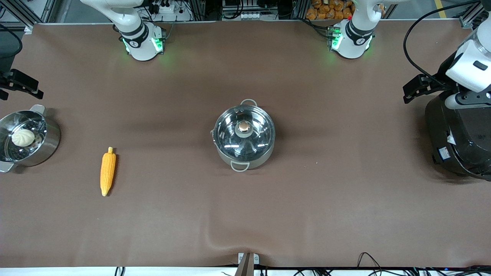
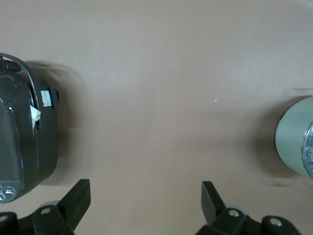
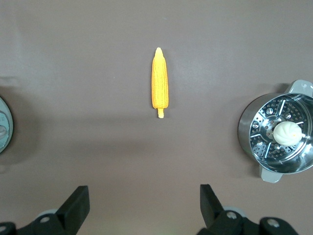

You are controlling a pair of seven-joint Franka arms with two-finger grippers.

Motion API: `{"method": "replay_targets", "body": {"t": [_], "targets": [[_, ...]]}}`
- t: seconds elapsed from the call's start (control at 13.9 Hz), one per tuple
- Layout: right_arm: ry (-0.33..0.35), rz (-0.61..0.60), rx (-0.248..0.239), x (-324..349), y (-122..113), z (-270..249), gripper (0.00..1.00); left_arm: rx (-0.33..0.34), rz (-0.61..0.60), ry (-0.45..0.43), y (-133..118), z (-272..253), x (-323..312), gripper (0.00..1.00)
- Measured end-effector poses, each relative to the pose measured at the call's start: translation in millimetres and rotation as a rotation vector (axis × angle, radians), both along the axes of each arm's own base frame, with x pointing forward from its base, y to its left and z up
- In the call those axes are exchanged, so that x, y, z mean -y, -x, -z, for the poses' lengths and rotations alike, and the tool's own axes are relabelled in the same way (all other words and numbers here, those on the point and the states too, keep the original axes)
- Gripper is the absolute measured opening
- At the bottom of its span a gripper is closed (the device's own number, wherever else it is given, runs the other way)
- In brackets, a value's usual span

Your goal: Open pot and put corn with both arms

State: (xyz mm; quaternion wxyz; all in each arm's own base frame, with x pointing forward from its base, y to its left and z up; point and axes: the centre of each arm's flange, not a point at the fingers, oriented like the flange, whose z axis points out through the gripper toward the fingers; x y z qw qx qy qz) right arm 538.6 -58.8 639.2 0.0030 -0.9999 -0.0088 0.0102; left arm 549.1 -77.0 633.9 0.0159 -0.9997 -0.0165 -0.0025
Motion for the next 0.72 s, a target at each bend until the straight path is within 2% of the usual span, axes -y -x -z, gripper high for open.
{"method": "replay_targets", "body": {"t": [0.72], "targets": [[0.000, 0.000, -0.001, 0.0, -0.4, 0.7, 1.00, -0.028, 0.001, -0.025, 0.1, 2.5, -1.3, 1.00]]}}
